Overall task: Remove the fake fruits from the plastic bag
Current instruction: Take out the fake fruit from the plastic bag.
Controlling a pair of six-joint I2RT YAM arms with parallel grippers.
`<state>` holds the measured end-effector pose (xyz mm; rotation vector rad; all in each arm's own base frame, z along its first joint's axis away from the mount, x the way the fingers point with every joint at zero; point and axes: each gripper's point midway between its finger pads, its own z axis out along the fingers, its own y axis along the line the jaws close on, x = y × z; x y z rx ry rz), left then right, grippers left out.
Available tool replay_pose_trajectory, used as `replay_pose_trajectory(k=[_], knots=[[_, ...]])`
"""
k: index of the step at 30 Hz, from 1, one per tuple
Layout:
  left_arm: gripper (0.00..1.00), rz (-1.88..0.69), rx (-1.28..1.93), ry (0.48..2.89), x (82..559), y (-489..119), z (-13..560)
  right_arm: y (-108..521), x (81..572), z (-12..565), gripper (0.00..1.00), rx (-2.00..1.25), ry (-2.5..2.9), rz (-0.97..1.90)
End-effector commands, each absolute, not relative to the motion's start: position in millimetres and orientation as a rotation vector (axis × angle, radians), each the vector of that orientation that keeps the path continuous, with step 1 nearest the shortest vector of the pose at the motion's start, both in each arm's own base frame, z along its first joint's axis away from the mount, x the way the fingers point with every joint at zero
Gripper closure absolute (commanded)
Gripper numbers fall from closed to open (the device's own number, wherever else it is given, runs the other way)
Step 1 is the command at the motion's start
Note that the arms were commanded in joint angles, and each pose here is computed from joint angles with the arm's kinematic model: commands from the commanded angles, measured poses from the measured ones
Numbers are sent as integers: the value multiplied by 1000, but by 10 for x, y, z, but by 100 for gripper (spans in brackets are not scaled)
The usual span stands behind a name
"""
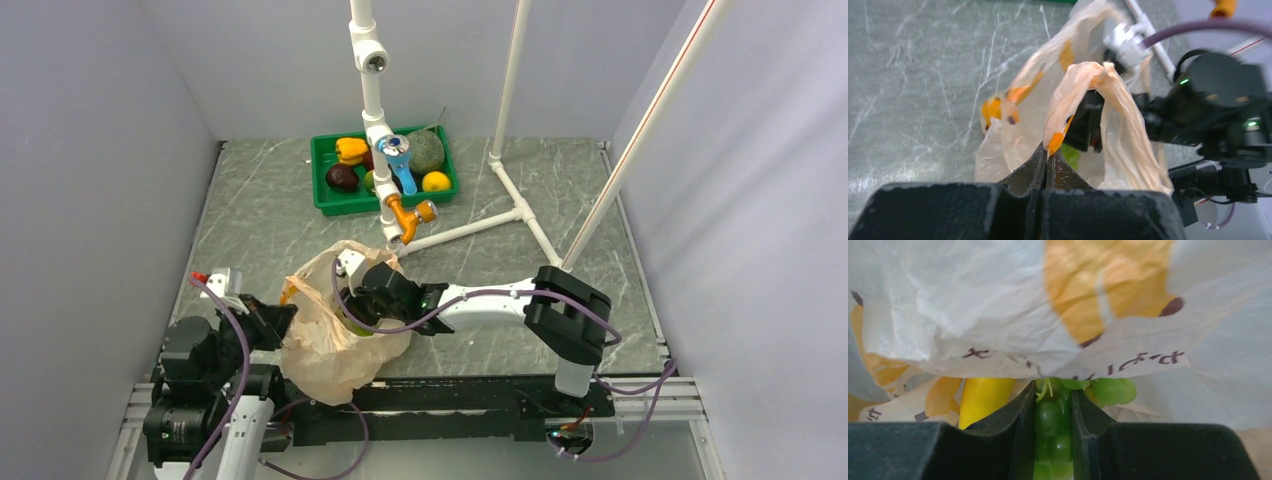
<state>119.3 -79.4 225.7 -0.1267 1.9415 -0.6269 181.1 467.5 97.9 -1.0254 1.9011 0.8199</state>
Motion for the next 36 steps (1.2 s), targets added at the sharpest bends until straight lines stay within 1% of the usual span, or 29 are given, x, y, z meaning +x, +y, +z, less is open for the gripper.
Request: replay_pose_trajectory(k=[1,3,4,5,8,9,10,12,13,15,17,20,21,27,31,34,36], knots=[[100,-637,-96,1856,1291,-814,2634,4592,1883,977,81,-1017,1935,744],[99,-710,3,1832,1271,-958,2687,4510,1909,999,80,-1017,1930,713],[92,-763,74,1808,1235,-1057,2729,4472,1902,1018,80,-1020,1917,711],[77,-810,128,1785,1185,-1138,2775,4440,1896,1050,81,-1023,1896,723],[22,-787,85,1699,1164,-1082,2971,4374,1851,1218,85,-1051,1812,803],[15,-749,59,1660,1168,-1019,3067,4370,1835,1264,87,-1055,1785,828],[11,-698,17,1637,1166,-926,3150,4355,1836,1290,90,-1056,1772,838],[6,-597,-67,1595,1164,-732,3308,4343,1854,1334,96,-1058,1759,852],[5,-561,-101,1569,1165,-653,3399,4349,1849,1364,98,-1067,1746,862],[1,-525,-137,1544,1211,-573,3535,4365,1835,1422,98,-1079,1720,876],[1,-538,-123,1597,1349,-619,3543,4381,1817,1467,98,-1092,1702,889],[1,-677,36,1789,1609,-944,3309,4420,1809,1538,98,-1096,1688,903],[1,-731,87,1821,1653,-1039,3225,4429,1815,1566,98,-1087,1685,907],[1,-1006,277,1860,1603,-1416,2828,4512,1822,1780,96,-1060,1654,957],[1,-1001,259,1988,1674,-1390,2534,4574,1819,1915,95,-1052,1621,995],[1,-1101,315,2002,1658,-1489,2456,4626,1823,2000,93,-1047,1602,1022],[1,-1085,307,2018,1709,-1472,2418,4673,1826,2010,93,-1062,1599,1025]])
